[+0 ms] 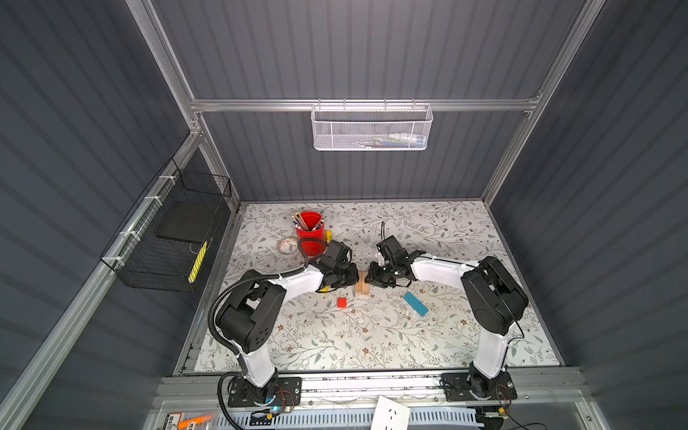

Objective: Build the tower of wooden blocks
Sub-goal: 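Open both grippers and lift them away from the wooden blocks, then grasp the long teal block with the right gripper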

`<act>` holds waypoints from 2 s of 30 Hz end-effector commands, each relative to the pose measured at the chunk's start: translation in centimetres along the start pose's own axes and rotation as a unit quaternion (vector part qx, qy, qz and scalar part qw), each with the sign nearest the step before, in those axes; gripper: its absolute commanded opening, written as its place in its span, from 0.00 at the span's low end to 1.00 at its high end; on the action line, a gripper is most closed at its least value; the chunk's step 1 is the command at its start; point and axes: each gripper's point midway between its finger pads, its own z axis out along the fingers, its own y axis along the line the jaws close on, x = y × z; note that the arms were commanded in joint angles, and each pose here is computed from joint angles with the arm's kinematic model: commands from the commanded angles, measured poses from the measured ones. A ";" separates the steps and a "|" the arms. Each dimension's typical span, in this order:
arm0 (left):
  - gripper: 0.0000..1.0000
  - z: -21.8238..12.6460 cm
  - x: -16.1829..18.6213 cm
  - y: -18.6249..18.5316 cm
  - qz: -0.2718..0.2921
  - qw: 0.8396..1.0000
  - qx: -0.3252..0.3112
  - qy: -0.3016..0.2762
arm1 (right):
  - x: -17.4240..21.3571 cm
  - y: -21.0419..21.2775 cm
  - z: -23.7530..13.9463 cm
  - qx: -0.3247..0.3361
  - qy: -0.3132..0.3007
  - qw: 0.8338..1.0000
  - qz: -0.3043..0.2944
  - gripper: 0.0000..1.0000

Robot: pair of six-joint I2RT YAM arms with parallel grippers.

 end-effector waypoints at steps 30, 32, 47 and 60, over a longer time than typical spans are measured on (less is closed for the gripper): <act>0.55 -8.5 2.9 -3.7 0.059 0.996 -0.007 -0.066 | 3.1 -11.9 -11.9 0.147 -0.055 0.988 -0.015 0.69; 0.57 -8.3 3.4 -4.4 0.067 0.995 -0.006 -0.068 | 3.1 -12.4 -11.7 0.142 -0.056 0.988 -0.013 0.72; 0.65 -7.9 4.1 -4.2 0.074 0.994 -0.031 -0.076 | 3.6 -13.7 -8.6 0.142 -0.010 0.989 -0.043 0.88; 0.68 -8.2 3.8 -3.6 0.083 0.992 -0.054 -0.079 | 7.3 -12.3 -7.5 0.178 0.024 0.980 -0.086 0.85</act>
